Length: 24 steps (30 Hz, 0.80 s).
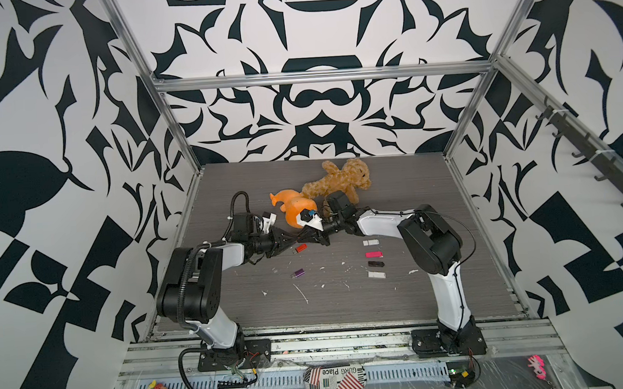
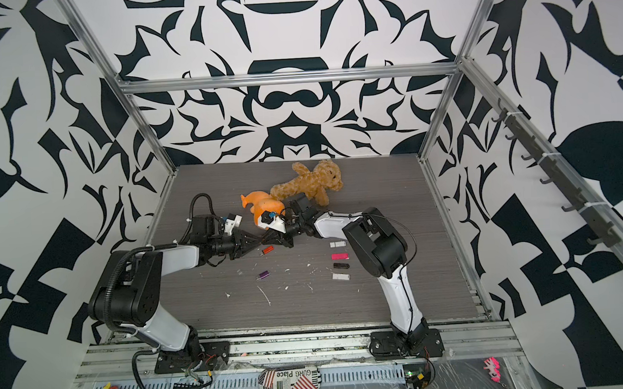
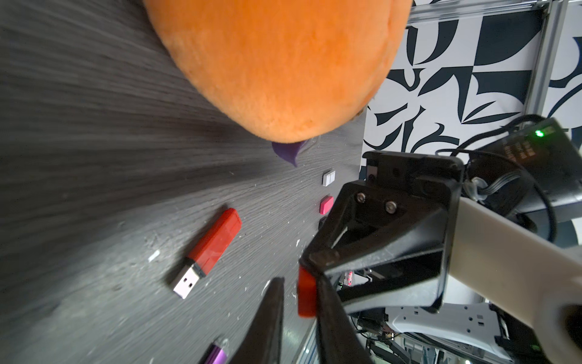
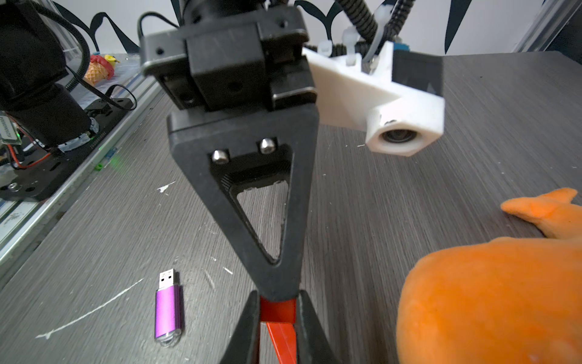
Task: Close the usb drive cover
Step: Pick up the cover from the center of the board.
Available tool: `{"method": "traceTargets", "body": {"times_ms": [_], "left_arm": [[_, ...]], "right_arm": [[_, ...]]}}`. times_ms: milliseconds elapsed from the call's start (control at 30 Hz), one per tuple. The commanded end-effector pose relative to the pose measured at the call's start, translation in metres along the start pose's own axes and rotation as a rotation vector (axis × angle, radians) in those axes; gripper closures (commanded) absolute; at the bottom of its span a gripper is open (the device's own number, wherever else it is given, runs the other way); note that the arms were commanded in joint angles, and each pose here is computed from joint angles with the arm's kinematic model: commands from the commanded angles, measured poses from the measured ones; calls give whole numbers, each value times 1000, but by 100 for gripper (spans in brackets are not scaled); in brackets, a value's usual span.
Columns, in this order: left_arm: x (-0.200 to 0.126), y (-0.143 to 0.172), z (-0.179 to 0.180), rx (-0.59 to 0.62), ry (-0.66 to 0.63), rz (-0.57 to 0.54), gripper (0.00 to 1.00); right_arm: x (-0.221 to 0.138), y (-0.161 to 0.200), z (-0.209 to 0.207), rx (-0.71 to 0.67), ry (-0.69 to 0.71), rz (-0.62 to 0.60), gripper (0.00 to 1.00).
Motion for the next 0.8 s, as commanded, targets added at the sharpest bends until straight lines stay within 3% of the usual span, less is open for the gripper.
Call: {"method": "traceTargets", "body": {"times_ms": [0,300,533,767], "left_arm": [[4,1,4,-24,0,16,81],[5,1,3,-23,8,20,92],[1,6,4,-24,-14,24,95],[-15,6,-3,21,-68,-19,97]], "right_arm": [[0,-15,-2,-41,-11,-69,83],[2,-15,-3,-45,5,-73,83],[-16,-13,-14,-97,95,-10,61],[-39,-5,-10,-144,47,115,57]]}}
Point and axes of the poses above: each gripper's point midway between its finger pads, its own x axis out along the fingers, its own z axis along the line the jaws close on, y = z × x, the point moved 9 cm from there along -x, back along the fingers, and after that the axes turned 12 degrees about -x, right-handed, at the moved point
